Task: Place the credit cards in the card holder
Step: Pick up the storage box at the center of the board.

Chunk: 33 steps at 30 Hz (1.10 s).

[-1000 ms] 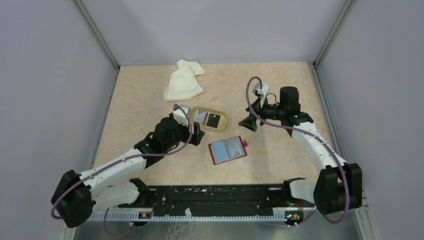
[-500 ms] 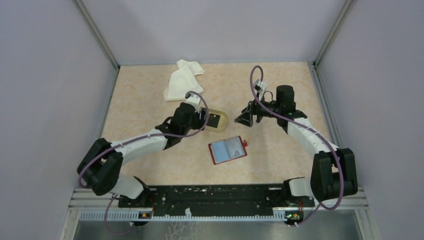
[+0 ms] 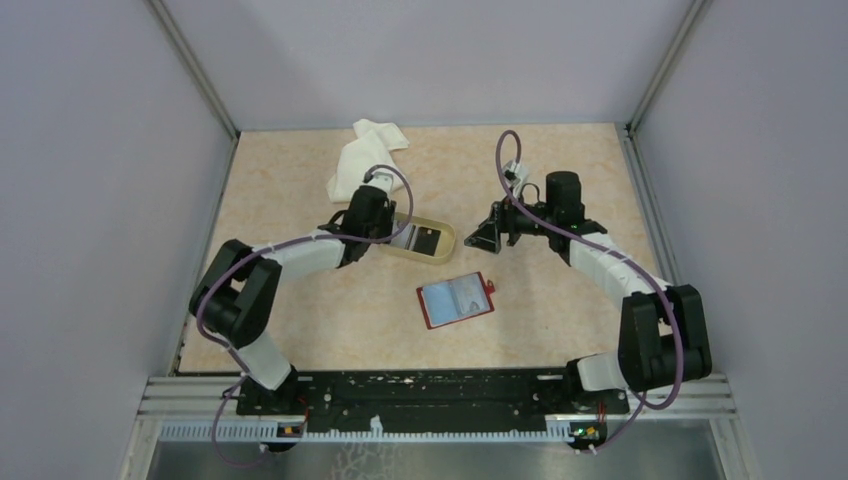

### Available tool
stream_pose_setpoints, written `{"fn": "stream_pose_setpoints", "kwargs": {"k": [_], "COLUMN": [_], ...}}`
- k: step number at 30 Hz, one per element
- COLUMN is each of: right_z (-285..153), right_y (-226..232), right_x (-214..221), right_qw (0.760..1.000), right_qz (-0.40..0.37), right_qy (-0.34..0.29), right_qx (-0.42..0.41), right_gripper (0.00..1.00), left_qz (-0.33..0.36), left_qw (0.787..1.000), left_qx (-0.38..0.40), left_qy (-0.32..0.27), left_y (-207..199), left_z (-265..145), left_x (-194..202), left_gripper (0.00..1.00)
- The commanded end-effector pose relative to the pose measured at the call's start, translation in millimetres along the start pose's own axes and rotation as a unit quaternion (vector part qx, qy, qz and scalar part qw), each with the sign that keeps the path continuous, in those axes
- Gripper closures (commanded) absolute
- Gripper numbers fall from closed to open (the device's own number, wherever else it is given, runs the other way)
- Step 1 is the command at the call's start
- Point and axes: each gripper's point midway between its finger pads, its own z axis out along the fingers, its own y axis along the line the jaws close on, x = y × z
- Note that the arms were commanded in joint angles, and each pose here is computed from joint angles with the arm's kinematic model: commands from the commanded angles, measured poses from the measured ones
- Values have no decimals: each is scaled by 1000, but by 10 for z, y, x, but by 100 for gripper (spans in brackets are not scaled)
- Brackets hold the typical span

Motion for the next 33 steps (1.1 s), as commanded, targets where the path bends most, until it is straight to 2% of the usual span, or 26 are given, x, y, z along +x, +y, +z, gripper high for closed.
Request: {"fn": "stream_pose_setpoints", "kwargs": {"k": [1, 8, 16, 17, 21, 25, 29, 33], "right_z": [10, 19, 144, 163, 222, 295, 447, 616], "right_y": [39, 65, 226, 249, 338, 384, 348, 268], "right_x": [-149, -143, -71, -59, -36, -55, 32, 167], "right_qw": [1000, 1000, 999, 999, 997, 995, 993, 992], "right_qz": [-23, -23, -9, -4, 22, 60, 113, 119], "right_qy": [-14, -13, -3, -1, 1, -6, 10, 40], "right_qx": [-6, -11, -44, -50, -75, -81, -42, 15], "right_gripper": [20, 20, 20, 20, 20, 21, 21, 21], "left_qz": [9, 1, -21, -28, -68, -144, -198, -236], "left_qw": [1000, 999, 999, 999, 997, 987, 978, 970], "left_qx": [-8, -30, -17, -11, 19, 65, 66, 56], "left_qy": [20, 32, 36, 36, 36, 11, -15, -29], "left_y": [11, 63, 15, -4, -115, -279, -384, -477], "left_z": [50, 85, 30, 14, -108, -329, -530, -668], "left_x": [66, 120, 117, 112, 94, 57, 111, 232], "left_gripper": [52, 59, 98, 100, 100, 100, 100, 100]}}
